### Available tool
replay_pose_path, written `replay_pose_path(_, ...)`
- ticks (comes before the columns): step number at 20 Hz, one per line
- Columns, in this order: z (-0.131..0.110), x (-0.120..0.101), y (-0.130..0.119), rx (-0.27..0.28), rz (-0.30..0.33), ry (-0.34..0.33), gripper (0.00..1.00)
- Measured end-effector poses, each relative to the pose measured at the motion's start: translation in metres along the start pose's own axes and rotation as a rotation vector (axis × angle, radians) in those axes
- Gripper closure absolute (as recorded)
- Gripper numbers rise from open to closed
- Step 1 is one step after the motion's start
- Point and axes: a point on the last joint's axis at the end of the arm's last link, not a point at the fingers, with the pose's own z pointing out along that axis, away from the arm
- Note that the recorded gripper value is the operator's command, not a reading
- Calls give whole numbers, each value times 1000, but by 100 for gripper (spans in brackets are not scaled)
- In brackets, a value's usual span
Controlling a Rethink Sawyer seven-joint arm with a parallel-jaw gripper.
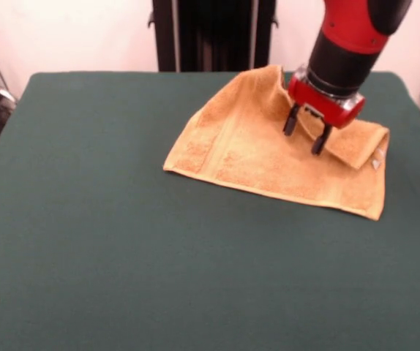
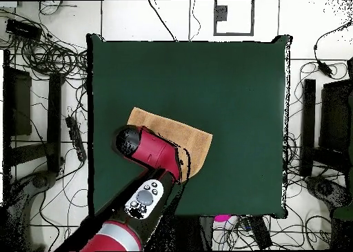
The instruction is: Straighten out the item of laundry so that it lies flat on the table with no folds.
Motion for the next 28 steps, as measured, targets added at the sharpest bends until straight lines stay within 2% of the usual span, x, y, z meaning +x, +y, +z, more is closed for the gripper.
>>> replay_pose_path(7, -16, 10, -1, -26, 54, 20, 0)
replay_pose_path(13, -24, 18, -1, -60, 87, 68, 0)
replay_pose_path(19, -16, 28, -4, -71, 108, 126, 0)
replay_pose_path(28, -1, 46, -6, -70, 110, 133, 0)
